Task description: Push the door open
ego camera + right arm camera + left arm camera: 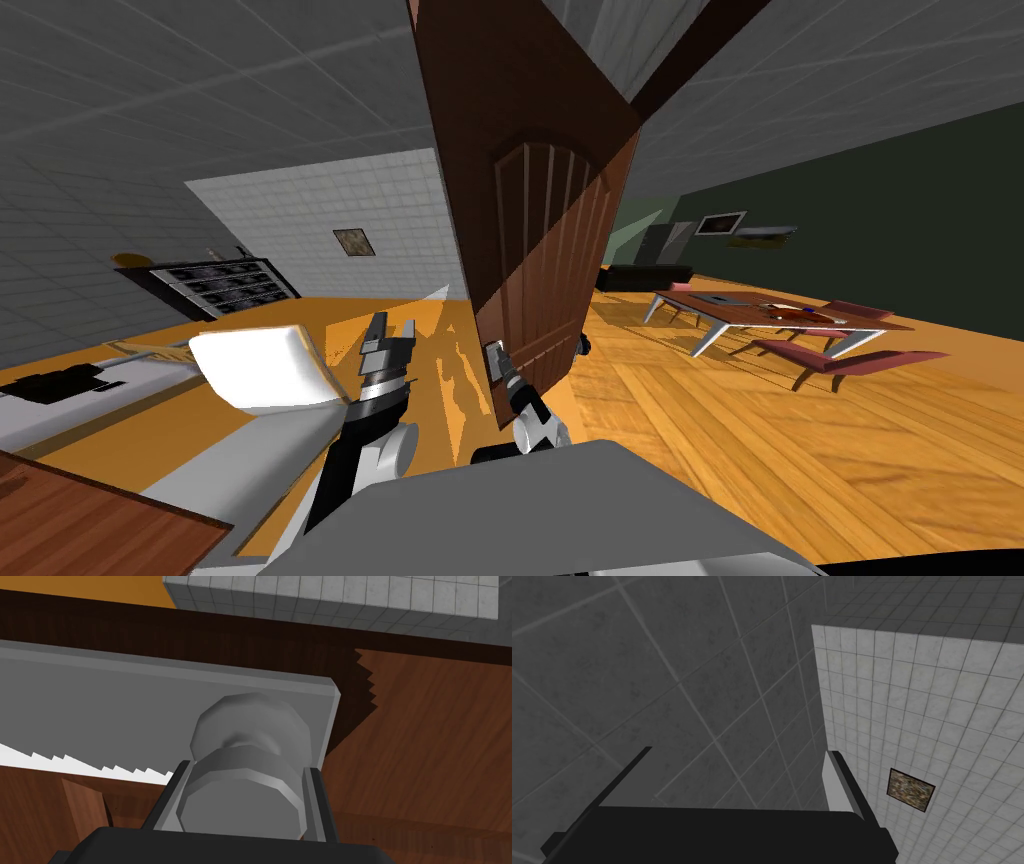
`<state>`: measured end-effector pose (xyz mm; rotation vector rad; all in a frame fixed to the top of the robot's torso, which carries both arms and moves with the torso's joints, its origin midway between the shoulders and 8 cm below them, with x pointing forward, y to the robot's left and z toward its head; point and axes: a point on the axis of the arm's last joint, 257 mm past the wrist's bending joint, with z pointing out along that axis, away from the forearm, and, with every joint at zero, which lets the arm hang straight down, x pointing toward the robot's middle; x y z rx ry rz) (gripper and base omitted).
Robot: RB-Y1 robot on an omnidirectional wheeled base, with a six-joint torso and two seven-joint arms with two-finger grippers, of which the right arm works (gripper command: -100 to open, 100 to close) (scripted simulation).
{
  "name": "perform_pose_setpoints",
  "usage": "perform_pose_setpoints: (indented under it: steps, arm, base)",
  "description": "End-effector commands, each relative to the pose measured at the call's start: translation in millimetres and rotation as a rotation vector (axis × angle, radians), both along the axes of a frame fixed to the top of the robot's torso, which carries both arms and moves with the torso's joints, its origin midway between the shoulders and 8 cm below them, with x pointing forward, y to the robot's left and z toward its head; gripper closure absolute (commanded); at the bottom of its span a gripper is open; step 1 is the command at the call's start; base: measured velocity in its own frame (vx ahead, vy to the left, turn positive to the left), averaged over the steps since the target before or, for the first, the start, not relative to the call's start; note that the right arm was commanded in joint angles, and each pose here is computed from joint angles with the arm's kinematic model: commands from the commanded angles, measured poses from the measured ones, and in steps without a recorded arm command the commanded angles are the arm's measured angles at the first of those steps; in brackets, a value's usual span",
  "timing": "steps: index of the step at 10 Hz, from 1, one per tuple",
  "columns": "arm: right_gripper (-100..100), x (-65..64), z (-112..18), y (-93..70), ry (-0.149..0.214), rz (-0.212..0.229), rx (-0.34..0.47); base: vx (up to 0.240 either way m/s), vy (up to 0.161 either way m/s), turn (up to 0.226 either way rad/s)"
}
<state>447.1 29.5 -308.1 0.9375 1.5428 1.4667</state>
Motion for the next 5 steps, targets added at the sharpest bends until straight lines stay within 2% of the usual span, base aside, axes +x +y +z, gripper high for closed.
perform_pose_setpoints:
  steps: [1, 3, 4, 5]
  arm:
    - [100, 7.3, 1.1, -9.8, 0.005, -0.031, 0.011]
    - [100, 14.9, 10.2, -8.1, 0.007, -0.058, 0.049]
    - [100, 12.1, 7.0, -8.8, 0.008, -0.050, 0.034]
    - [100, 19.0, 2.3, -31.4, 0.002, -0.075, 0.006]
  base:
    - [0.088, 0.188, -0.085]
    - [0.078, 0.180, -0.108]
    - [0.038, 0.071, -0.039]
    - [0.079, 0.099, -0.040]
